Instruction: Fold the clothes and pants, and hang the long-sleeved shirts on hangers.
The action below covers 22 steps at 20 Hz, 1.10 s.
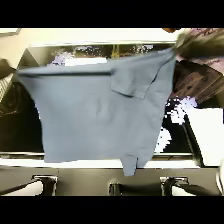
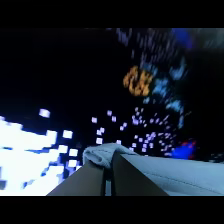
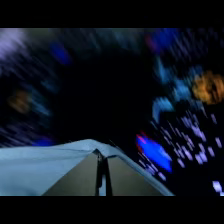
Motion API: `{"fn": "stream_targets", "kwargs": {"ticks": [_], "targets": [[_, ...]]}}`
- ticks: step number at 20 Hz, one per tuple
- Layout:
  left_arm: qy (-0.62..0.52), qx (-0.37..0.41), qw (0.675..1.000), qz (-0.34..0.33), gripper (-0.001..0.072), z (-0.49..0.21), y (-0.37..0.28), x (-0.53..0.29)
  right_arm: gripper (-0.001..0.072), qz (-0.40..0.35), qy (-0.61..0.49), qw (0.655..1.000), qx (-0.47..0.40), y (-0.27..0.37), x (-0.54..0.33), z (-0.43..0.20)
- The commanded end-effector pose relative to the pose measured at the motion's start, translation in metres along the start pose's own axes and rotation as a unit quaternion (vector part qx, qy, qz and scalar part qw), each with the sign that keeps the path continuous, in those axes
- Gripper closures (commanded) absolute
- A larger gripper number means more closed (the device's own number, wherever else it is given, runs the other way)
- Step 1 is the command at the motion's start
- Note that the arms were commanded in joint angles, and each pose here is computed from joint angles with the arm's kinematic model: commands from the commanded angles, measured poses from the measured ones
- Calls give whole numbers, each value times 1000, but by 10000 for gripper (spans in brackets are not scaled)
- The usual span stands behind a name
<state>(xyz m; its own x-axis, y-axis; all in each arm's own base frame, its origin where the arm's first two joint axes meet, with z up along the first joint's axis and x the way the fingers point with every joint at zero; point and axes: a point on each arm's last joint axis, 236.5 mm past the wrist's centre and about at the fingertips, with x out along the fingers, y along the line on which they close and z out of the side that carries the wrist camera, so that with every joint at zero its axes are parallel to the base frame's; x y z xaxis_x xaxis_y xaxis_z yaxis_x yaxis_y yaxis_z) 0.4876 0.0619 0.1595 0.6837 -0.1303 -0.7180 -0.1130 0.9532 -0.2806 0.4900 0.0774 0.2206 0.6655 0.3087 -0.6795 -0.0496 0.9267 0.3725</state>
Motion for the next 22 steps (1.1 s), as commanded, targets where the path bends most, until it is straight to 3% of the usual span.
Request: {"fn": "stream_targets", "kwargs": {"ticks": [1, 7, 22], "targets": [[63, -10, 998, 0, 697, -41, 16, 123, 682, -64, 94, 993, 20, -50, 120, -50], [100, -9, 995, 18, 696, -65, 39, 184, 682, -91, 115, 988, 41, -89, 196, -76], [352, -70, 933, 26, 696, -176, 29, 134, 682, -162, 298, 940, 35, -124, 172, -163]]}}
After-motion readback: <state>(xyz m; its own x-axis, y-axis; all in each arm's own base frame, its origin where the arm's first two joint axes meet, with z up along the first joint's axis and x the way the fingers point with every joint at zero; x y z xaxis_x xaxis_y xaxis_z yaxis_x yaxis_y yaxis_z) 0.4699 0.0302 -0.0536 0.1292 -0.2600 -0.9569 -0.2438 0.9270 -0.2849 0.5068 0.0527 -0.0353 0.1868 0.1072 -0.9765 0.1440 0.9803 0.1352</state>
